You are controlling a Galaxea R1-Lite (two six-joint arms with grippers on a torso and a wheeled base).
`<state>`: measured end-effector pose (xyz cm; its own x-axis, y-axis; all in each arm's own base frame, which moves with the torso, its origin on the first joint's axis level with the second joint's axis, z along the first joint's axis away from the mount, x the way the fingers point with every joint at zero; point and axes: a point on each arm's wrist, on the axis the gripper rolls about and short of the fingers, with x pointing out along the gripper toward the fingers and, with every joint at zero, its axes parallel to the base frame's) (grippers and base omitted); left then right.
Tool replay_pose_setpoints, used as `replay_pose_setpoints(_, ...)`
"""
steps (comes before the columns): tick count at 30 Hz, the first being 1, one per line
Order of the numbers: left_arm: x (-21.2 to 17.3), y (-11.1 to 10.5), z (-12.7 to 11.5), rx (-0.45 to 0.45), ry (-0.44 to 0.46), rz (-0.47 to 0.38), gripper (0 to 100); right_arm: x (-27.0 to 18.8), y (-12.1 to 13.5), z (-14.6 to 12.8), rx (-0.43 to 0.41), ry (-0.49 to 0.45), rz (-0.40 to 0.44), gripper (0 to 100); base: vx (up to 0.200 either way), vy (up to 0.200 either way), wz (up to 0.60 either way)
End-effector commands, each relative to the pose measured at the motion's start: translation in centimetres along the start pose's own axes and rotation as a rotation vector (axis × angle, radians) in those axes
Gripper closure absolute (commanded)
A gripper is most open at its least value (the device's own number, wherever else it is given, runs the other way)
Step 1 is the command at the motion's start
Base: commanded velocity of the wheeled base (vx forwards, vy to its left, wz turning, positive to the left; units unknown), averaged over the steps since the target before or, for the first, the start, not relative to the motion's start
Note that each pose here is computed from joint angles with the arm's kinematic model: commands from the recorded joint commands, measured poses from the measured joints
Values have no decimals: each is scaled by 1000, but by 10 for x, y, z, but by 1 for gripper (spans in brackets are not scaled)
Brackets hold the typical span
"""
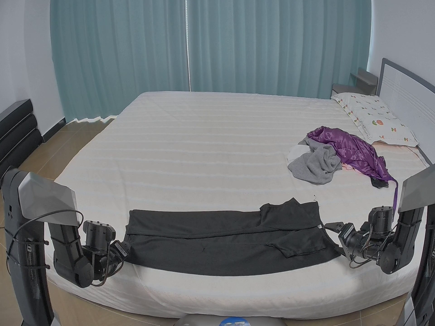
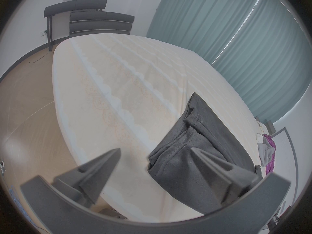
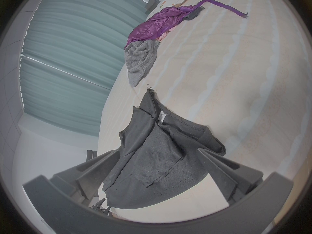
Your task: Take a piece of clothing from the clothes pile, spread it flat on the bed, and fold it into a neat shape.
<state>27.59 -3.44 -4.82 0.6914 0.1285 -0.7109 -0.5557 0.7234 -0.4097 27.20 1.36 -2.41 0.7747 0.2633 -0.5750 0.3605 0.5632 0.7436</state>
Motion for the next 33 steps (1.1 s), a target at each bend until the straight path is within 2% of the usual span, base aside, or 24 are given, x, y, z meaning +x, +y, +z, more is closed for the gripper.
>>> replay_pose_setpoints(1, -1, -1, 2, -6, -1, -8, 0, 0, 0, 0, 1, 2, 2, 0, 0, 0, 0)
replay_pose_setpoints(6, -4, -2, 8, -20, -19, -23, 0, -1, 1, 1, 1, 13, 13, 0, 0, 0, 0)
replay_pose_setpoints(11, -11, -6, 14, -62, -40, -79, 0, -1, 1, 1, 3, 13, 13, 0, 0, 0, 0)
replay_pose_setpoints(18, -12, -8, 13, -87, -22, -105, 0, -1, 1, 0, 2, 14, 14, 0, 0, 0, 0)
replay_pose_setpoints(27, -13, -9, 13, -87, -24, -107, 0, 0, 1, 0, 2, 14, 14, 0, 0, -200, 0)
replay_pose_setpoints(33, -22, -13, 20, -117, -49, -140, 0, 0, 1, 0, 2, 14, 14, 0, 0, 0, 0)
